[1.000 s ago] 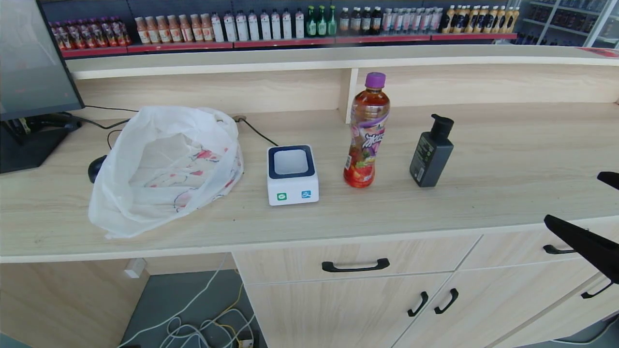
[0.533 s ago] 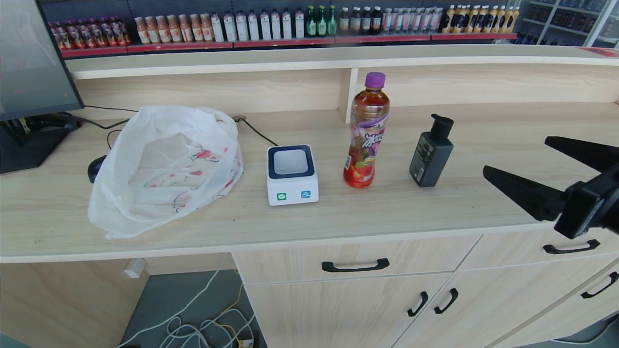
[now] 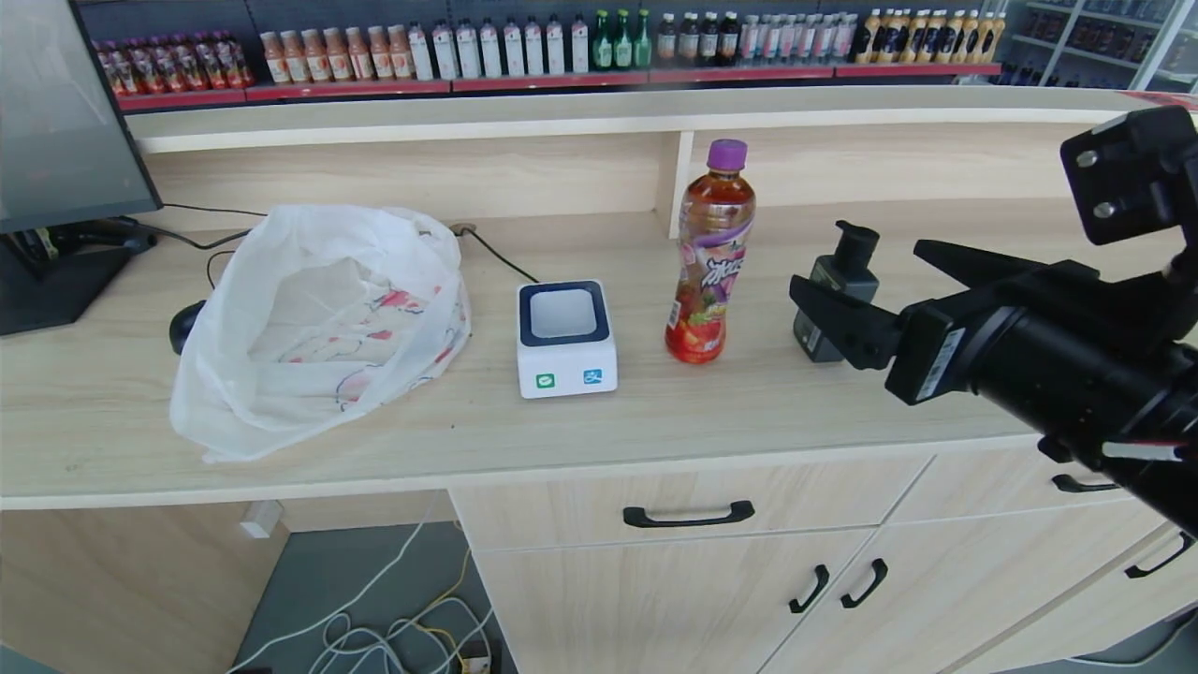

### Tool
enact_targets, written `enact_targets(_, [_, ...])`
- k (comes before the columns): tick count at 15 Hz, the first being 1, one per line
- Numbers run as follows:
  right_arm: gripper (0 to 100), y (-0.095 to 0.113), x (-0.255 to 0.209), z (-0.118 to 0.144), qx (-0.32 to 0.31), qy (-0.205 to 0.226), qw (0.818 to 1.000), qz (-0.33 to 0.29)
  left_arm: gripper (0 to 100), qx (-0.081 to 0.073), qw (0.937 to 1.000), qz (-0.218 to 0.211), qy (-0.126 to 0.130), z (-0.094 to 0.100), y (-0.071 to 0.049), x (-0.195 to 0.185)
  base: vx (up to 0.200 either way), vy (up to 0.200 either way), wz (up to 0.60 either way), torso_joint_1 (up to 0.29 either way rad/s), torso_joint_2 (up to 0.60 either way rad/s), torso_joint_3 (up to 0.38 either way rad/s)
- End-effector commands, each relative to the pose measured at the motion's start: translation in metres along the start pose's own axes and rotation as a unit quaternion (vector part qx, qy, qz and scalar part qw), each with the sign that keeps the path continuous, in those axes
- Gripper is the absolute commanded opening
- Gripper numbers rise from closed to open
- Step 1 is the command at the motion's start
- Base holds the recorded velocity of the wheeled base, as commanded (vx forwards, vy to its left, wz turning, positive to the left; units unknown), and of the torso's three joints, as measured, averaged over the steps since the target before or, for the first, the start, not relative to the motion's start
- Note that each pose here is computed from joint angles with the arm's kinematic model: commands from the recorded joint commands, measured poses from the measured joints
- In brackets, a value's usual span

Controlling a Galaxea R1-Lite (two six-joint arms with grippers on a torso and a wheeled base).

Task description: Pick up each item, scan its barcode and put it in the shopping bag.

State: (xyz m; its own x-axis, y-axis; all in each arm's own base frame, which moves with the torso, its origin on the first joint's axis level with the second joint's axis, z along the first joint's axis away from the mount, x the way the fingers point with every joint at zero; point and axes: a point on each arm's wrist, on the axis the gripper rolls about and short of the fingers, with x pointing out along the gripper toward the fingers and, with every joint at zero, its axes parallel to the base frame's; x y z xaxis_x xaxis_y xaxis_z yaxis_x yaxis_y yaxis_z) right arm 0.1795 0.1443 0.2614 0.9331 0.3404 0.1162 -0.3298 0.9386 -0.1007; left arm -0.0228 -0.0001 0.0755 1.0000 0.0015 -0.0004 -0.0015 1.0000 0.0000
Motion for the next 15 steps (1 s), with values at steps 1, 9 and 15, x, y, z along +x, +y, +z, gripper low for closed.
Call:
enact_targets(1, [100,0.006,0.011,-0.004,-0.005,0.006,1.0,0.003,100,0.001,1.0,0.0,0.0,0.0,0.0,0.0,0.0,0.0,0.0,0.0,0.0,0.0])
enact_targets(9, [100,0.019,0.057,0.013,0.01,-0.02,0.999,-0.044,100,0.0,1.0,0.0,0.0,0.0,0.0,0.0,0.0,0.0,0.0,0.0,0.0,0.0])
enact_targets(15, [100,0.033,0.086,-0.012,0.015,-0.043,0.995,-0.085,100,0.0,1.0,0.0,0.0,0.0,0.0,0.0,0.0,0.0,0.0,0.0,0.0,0.0])
